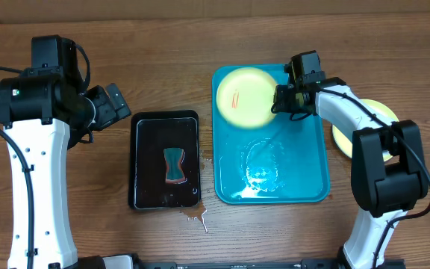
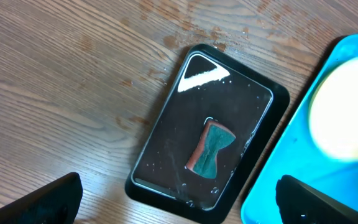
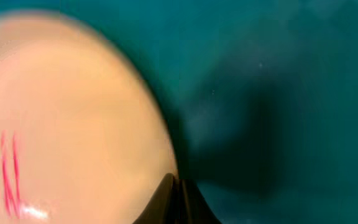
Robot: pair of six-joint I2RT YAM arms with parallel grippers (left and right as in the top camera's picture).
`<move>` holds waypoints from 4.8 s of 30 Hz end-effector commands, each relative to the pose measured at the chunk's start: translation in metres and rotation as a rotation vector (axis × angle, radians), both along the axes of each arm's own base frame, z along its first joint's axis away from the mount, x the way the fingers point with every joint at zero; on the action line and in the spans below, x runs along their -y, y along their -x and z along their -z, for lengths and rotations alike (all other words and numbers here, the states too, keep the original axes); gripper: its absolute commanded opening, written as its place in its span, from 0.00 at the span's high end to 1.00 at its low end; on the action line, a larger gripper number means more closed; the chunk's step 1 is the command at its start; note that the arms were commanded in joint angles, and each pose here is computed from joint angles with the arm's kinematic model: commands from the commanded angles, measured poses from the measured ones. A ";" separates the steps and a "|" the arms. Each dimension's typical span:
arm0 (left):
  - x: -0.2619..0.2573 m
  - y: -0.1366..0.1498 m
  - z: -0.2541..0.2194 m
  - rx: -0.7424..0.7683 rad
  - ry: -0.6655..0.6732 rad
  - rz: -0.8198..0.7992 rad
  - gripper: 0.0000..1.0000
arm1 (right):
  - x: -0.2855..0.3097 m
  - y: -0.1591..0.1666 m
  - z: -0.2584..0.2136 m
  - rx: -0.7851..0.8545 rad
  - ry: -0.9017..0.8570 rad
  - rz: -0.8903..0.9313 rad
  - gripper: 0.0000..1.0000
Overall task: Clean dirty plates on tray and stack at the side
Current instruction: 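Grasp the upper yellow plate with the right gripper and drag it down the tray, then lower the left gripper into the black tray and grasp the sponge, then scrub the second yellow plate with the sponge while right gripper holds rim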
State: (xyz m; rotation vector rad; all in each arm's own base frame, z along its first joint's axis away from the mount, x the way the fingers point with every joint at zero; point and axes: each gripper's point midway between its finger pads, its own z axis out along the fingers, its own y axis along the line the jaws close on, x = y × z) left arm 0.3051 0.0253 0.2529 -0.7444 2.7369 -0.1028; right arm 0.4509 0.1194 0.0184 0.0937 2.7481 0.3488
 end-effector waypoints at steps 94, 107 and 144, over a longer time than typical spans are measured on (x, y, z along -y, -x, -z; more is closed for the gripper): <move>0.119 0.012 0.194 -0.213 -0.033 0.477 0.23 | 0.010 0.164 -0.150 0.017 -0.087 -0.082 0.77; 0.113 0.027 0.247 -0.281 -0.036 0.428 0.96 | 0.010 0.164 -0.150 0.016 -0.087 -0.082 0.77; 0.166 -0.015 0.113 -0.122 -0.007 0.568 0.96 | 0.042 0.161 -0.076 -0.259 0.046 0.138 0.71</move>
